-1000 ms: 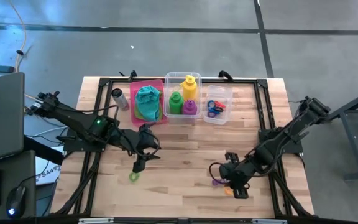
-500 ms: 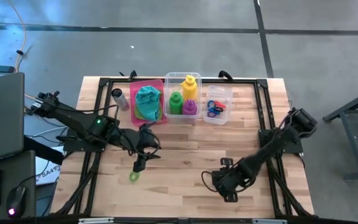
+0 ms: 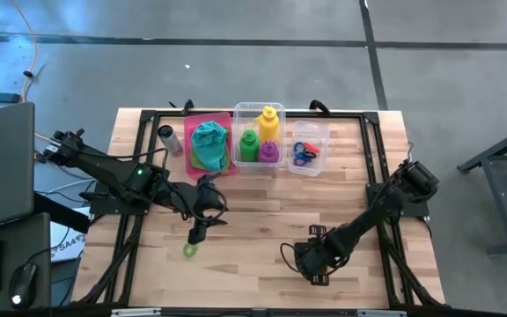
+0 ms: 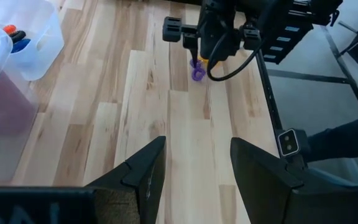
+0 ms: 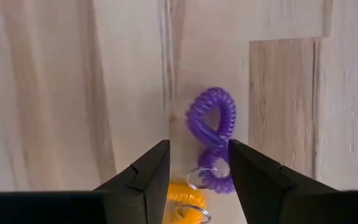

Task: Pick & Place Sports Items
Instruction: Put the purple spring keychain into the right transparent bin

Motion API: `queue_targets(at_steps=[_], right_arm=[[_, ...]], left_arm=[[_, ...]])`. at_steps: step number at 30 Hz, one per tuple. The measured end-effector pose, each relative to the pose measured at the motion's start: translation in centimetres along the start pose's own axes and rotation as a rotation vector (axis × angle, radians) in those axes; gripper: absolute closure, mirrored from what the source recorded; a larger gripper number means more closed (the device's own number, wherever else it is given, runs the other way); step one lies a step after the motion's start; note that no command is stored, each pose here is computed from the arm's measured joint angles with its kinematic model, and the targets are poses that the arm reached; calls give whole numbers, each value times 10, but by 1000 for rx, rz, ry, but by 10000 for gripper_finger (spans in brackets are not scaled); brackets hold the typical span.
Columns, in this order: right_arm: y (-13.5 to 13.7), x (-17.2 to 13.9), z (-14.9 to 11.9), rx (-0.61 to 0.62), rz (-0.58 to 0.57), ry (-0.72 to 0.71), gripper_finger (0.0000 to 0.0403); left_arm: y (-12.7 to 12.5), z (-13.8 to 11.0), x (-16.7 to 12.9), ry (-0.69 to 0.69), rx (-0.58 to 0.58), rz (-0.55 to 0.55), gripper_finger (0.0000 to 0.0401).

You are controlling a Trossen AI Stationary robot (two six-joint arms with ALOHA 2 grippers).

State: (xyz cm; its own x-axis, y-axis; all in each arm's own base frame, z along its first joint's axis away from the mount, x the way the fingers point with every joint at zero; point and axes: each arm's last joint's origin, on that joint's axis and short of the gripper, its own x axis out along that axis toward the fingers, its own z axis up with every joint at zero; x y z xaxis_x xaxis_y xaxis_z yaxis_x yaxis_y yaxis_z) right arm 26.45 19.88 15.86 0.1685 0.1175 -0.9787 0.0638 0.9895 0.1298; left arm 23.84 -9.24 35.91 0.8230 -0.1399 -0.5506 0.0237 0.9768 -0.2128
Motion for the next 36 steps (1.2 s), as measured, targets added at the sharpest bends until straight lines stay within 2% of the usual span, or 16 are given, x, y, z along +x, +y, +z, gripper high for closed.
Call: queue_targets(at_steps=[4,13,17,22,23,29,36], right_arm=[[-2,6,1,49,-17,14,250],[-7,14,4,69,-41,29,252],[-9,16,6,72,-49,25,288],[-8,16,7,66,-47,17,377],[-8,16,7,66,-47,18,385],[-8,13,7,111,-43,10,385],[-10,-22,8,170,15,-79,390]], left_arm=[[0,0,0,1,0,-2,224],[0,0,0,2,0,-5,224],[0,0,0,3,0,-6,224],[0,0,0,2,0,-6,224],[0,0,0,2,0,-6,224],[0,0,0,2,0,-6,224],[0,0,0,2,0,-6,224]])
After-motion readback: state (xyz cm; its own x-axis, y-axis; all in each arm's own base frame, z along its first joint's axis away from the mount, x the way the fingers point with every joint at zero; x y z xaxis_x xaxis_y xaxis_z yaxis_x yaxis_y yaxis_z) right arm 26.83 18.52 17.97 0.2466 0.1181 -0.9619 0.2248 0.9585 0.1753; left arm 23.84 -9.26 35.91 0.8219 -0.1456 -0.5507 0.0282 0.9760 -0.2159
